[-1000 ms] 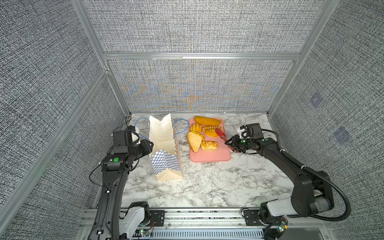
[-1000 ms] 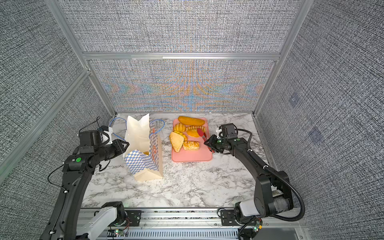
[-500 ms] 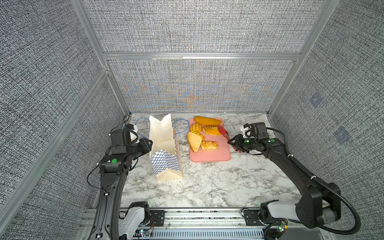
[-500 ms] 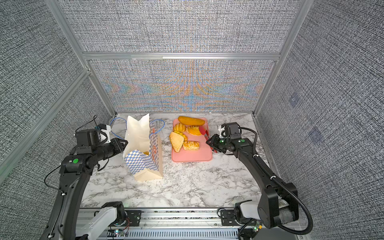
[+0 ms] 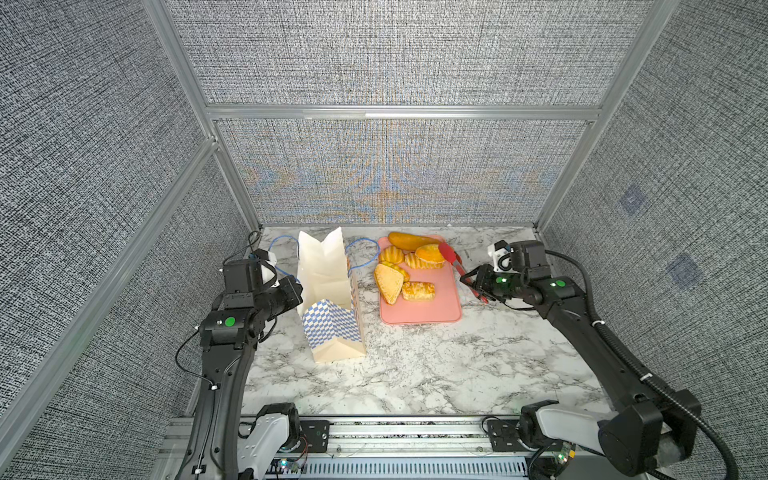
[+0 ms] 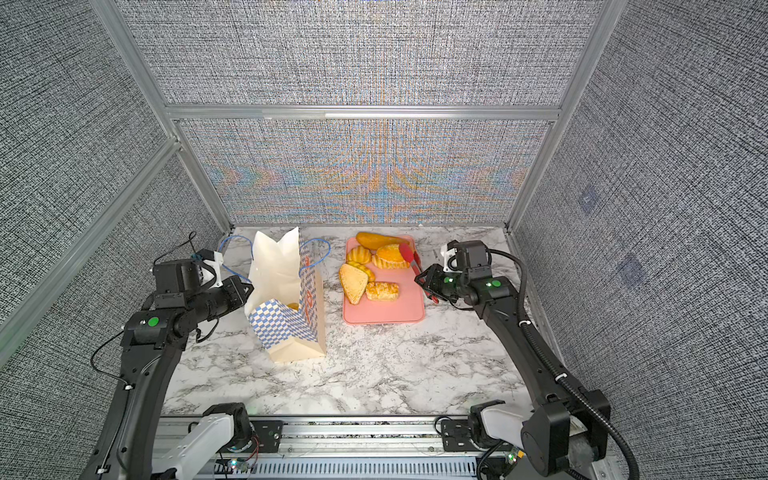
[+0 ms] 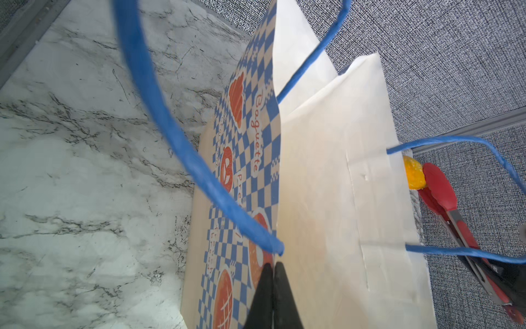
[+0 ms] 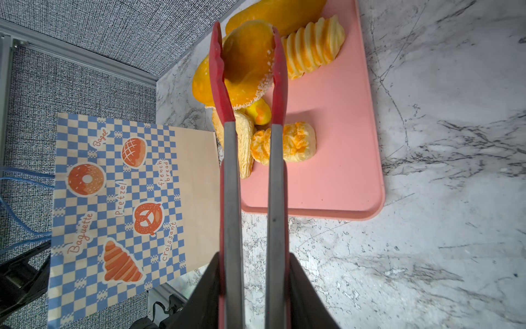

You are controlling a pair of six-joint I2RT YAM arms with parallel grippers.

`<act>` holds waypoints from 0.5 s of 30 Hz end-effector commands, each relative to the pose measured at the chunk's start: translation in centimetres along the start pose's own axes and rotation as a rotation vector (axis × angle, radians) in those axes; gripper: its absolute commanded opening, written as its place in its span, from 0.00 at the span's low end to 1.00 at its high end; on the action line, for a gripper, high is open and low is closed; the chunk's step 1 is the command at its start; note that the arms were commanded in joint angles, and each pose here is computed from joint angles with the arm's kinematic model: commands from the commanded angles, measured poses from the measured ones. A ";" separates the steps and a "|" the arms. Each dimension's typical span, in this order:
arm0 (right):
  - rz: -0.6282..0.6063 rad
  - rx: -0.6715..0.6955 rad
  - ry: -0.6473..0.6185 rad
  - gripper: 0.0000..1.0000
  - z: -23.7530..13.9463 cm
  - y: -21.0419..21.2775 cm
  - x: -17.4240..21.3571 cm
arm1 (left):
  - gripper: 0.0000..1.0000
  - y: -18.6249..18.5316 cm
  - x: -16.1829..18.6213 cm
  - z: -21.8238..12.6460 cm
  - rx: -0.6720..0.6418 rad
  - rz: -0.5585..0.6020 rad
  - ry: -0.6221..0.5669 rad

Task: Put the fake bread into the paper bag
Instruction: 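Squeeze the tongs shut on the round bun and lift it with the right gripper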

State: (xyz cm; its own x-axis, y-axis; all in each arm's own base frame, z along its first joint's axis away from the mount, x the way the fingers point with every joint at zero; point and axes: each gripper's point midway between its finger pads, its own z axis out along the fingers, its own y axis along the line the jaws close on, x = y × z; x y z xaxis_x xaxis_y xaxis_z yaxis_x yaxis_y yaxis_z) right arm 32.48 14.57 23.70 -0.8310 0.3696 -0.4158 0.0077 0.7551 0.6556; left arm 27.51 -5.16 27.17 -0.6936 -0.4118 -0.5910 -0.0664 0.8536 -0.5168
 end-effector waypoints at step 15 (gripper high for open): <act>-0.070 -0.066 -0.069 0.35 -4.2 3.9 -1.3 | 0.00 -0.3 0.0 0.0 0.019 0.007 -0.004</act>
State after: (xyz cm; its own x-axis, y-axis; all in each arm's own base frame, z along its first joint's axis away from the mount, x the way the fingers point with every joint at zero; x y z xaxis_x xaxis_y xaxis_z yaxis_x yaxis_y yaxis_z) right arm 31.33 14.43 28.05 -0.8035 0.3647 -0.4706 -0.0470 0.7492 0.6607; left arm 27.45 -5.22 27.05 -0.6955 -0.4114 -0.5891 -0.0653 0.8526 -0.5184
